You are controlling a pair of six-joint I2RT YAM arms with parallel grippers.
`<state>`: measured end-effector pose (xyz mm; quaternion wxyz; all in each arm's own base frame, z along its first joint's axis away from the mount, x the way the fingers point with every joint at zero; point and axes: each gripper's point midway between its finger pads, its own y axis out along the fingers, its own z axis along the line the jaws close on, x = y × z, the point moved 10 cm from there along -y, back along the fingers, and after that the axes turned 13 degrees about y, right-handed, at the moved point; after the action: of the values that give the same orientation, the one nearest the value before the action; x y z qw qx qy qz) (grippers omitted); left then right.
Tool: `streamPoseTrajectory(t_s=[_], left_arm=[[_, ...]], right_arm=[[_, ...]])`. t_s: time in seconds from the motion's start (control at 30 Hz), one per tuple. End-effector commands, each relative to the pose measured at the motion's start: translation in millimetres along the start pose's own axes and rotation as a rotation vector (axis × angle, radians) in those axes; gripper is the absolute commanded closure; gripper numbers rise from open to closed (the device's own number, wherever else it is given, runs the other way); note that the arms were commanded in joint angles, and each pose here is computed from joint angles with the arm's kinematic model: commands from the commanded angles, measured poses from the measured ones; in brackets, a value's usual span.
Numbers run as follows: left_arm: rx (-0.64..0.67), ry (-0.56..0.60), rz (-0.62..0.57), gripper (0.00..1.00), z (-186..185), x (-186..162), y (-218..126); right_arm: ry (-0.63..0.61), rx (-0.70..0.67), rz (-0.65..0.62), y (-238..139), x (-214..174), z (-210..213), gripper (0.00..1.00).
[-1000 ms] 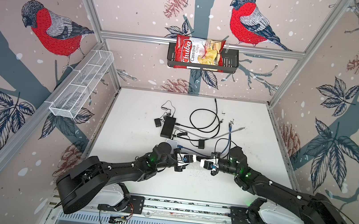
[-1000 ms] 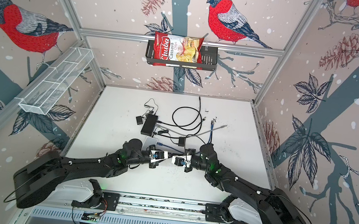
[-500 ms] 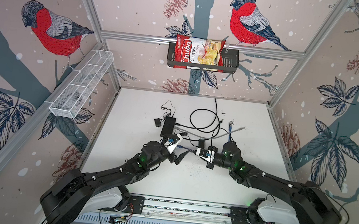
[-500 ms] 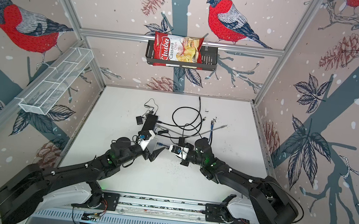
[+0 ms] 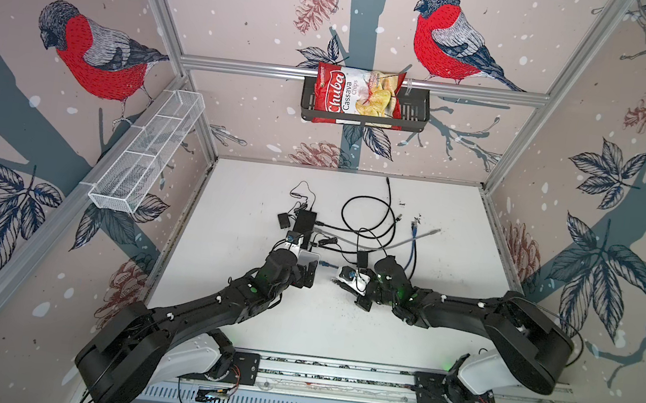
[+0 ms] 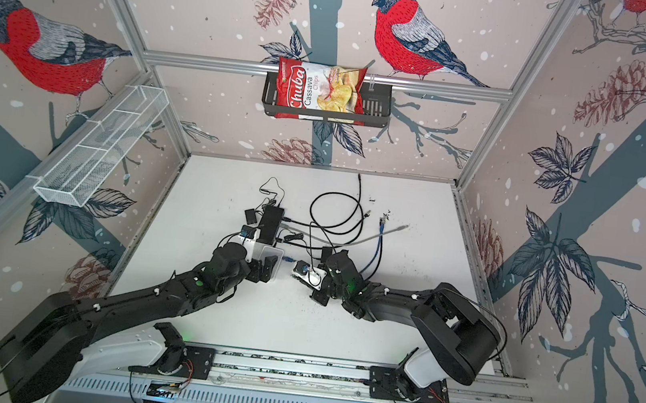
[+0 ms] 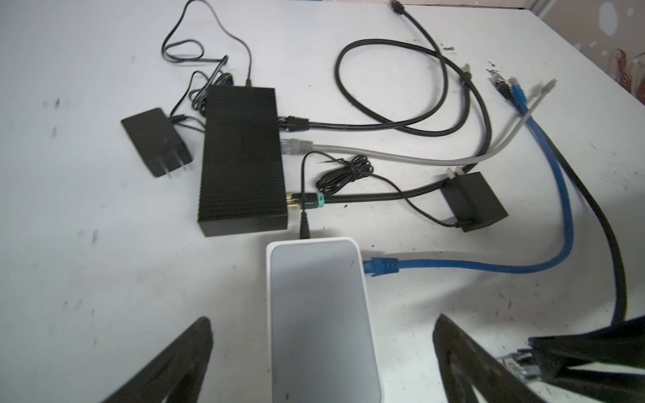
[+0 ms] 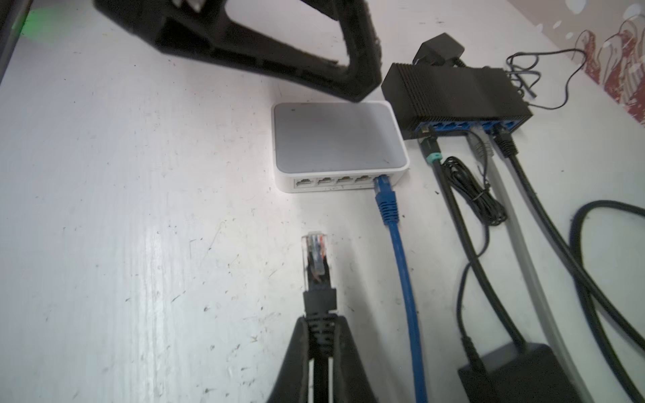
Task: Insert the plug into the switch port
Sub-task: 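Push the black plug into the router port with the right gripper while the left steadies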
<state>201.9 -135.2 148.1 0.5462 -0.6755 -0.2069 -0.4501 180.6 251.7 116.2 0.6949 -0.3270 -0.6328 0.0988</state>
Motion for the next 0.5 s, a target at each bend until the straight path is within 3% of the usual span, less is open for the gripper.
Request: streamPoseTrajectory(t_s=[0.0,0.47], left_arm=[[0.02,-0.096,0.014,0.03,11,-9,0],[-0.122,-0.166,0.039,0.05,13,-19,23]], right_arm=[[0.013,-0.031,-0.02,9,7,-2,0.97],[-0.028,-0.004,0.063,51,9,7,0.98]])
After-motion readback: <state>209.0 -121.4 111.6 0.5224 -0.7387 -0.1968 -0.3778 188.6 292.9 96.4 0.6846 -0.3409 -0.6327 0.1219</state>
